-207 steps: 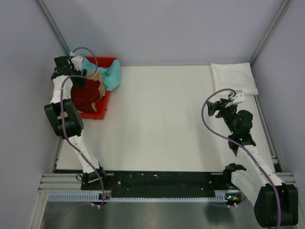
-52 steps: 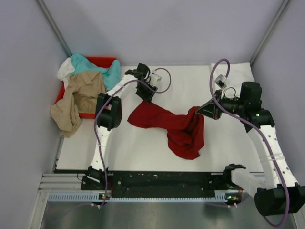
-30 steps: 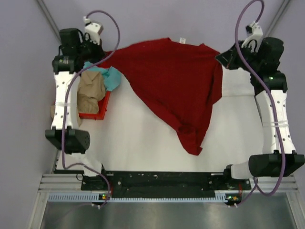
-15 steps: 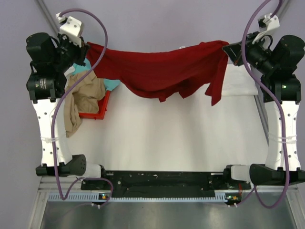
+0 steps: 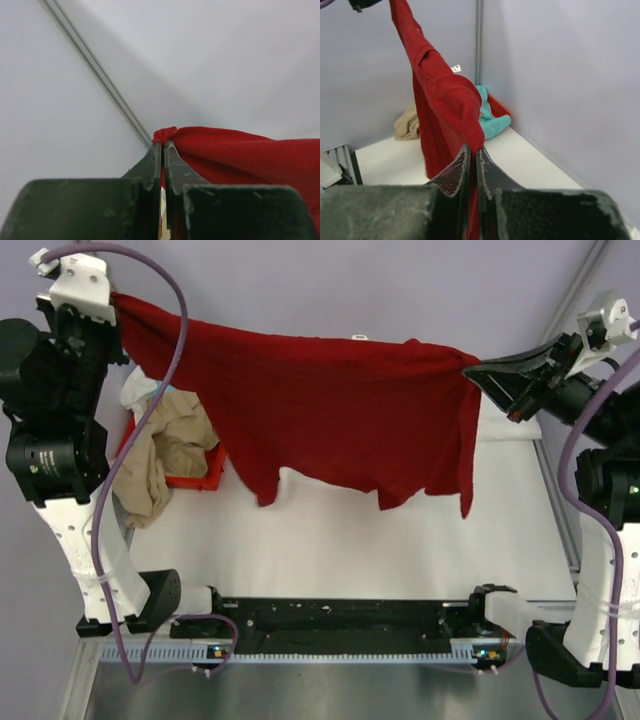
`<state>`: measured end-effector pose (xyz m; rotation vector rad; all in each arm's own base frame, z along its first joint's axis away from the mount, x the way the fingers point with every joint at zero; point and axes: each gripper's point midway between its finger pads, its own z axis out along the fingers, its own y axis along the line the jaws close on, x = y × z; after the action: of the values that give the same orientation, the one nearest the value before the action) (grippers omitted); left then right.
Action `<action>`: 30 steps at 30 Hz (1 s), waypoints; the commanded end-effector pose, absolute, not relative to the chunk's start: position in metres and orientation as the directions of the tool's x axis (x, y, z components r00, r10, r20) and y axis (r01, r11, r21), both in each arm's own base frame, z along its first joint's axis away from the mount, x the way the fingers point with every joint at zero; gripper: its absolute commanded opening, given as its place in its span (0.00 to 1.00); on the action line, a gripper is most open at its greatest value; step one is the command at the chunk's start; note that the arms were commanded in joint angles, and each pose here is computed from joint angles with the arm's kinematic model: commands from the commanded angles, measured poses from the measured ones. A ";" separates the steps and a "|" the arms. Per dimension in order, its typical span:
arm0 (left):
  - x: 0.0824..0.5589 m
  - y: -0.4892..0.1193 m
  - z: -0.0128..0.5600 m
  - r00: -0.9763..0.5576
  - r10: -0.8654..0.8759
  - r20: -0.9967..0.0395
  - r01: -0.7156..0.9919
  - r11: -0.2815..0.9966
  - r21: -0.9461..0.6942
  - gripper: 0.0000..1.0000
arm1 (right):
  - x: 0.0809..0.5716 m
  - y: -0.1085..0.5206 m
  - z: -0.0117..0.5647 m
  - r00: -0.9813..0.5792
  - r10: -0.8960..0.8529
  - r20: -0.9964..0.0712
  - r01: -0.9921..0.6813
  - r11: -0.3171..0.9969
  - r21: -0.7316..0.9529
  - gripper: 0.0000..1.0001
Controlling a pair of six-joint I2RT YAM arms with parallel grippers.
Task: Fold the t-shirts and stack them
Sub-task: Flatten out the tshirt
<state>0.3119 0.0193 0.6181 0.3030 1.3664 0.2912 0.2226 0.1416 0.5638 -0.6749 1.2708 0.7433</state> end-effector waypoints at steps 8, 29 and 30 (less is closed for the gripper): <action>0.343 0.038 0.627 0.204 0.387 -0.899 -0.125 0.921 0.368 0.00 | 0.230 0.156 0.555 0.063 0.235 -0.970 -0.880 0.471 0.057 0.00; 0.629 -0.110 0.289 -0.302 0.594 -0.746 0.103 0.798 0.594 0.54 | 0.487 0.058 0.158 -0.642 0.286 -0.712 -0.068 0.903 0.424 0.00; 0.626 -0.119 0.281 -0.306 0.607 -0.733 0.148 0.791 0.593 0.69 | 0.489 0.055 0.148 -0.656 0.286 -0.698 -0.046 0.908 0.415 0.00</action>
<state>0.6245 -0.1141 0.1997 0.6578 2.0223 0.4505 0.4657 0.0785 0.1452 0.1506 2.2632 0.6740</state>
